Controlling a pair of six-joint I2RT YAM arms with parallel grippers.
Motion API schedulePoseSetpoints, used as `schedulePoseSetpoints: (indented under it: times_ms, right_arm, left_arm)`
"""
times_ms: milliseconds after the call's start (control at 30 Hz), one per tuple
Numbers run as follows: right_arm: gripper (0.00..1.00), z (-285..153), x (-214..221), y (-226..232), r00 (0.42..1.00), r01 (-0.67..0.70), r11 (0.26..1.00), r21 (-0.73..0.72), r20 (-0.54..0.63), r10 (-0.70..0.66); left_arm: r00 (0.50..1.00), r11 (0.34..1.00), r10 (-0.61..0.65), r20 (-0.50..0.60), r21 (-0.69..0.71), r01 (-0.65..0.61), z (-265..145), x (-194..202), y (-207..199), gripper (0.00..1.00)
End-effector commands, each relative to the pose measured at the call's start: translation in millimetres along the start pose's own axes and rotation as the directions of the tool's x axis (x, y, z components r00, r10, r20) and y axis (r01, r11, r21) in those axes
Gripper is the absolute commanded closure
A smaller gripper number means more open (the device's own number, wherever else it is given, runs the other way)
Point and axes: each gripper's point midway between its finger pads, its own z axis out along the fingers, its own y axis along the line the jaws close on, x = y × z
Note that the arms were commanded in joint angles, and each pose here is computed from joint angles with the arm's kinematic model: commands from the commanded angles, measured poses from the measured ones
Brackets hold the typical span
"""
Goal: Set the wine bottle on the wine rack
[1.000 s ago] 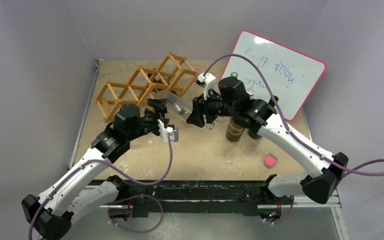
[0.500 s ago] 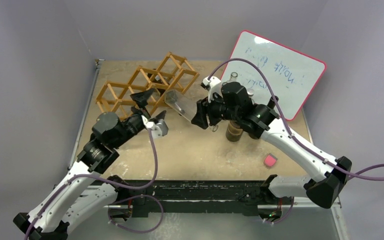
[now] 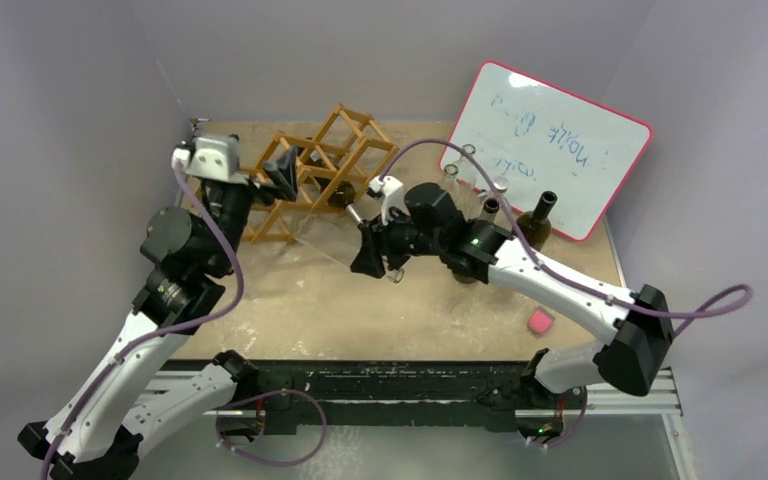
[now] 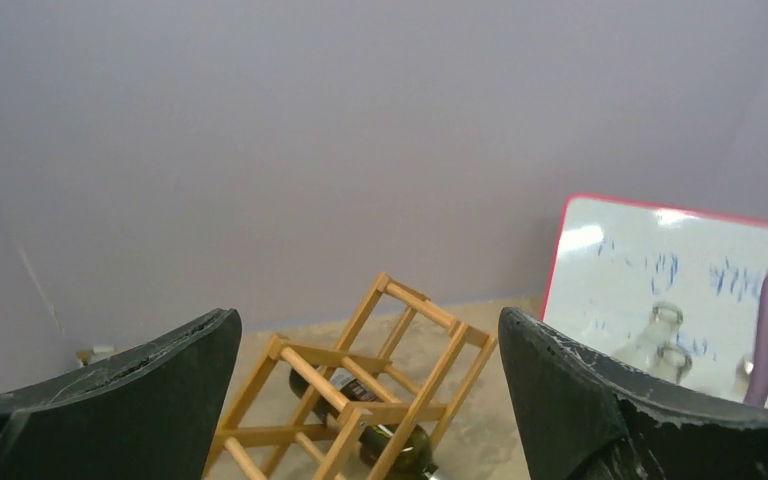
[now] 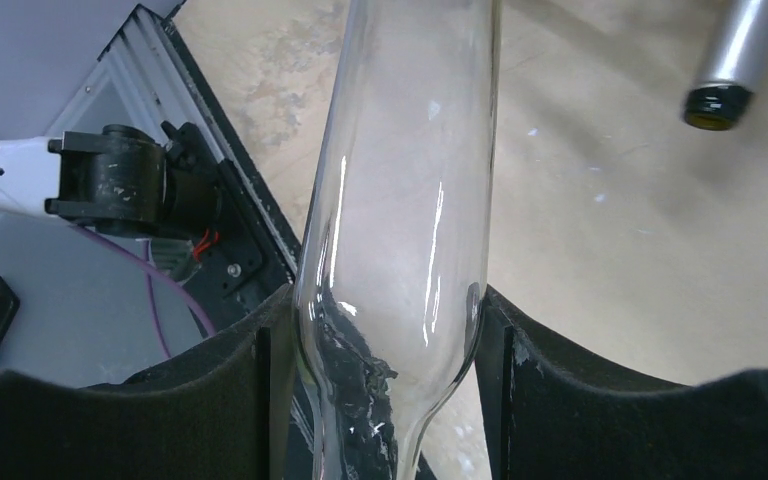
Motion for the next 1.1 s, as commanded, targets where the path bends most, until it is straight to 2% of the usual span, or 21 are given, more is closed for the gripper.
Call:
schedulePoseSetpoints:
  times_ms: [0,300,433,600,733,1067]
  right_arm:
    - [1.00,26.4,-37.2,27.0,0.989,-0.021,0.999,-0.042,0.145,0.027]
    - [1.00,82.6,-18.8,22.1,0.993,-0.080,0.993,0.087,0.095,0.071]
    - [1.00,101.8,-21.8,20.5,0.987,-0.107,0.986,0.126,0.134,0.090]
    - [1.00,120.8,-25.2,22.1,0.975,-0.150,0.979,0.141,0.183,0.124]
    - [1.00,126.0,-38.3,24.4,0.962,-0.175,0.975,0.135,0.234,0.140]
    - [1.00,135.3,-50.6,24.1,0.940,-0.202,0.972,0.118,0.301,0.159]
  left_arm:
    - [0.966,0.934,-0.253,-0.043,-0.271,0.233,3.6,-1.5,32.8,0.00]
    - [0.952,0.937,-0.294,-0.085,-0.220,0.270,5.3,8.5,18.4,0.00]
    - [0.954,0.936,-0.285,-0.095,-0.240,0.256,2.7,10.0,22.6,0.00]
    - [0.975,0.951,-0.204,-0.090,-0.256,0.175,-4.7,-3.1,34.9,0.00]
    - [0.974,0.943,-0.212,-0.074,-0.277,0.185,-10.9,-12.7,41.8,0.00]
    - [0.965,0.946,-0.232,-0.125,-0.261,0.194,-25.0,3.6,38.6,0.00]
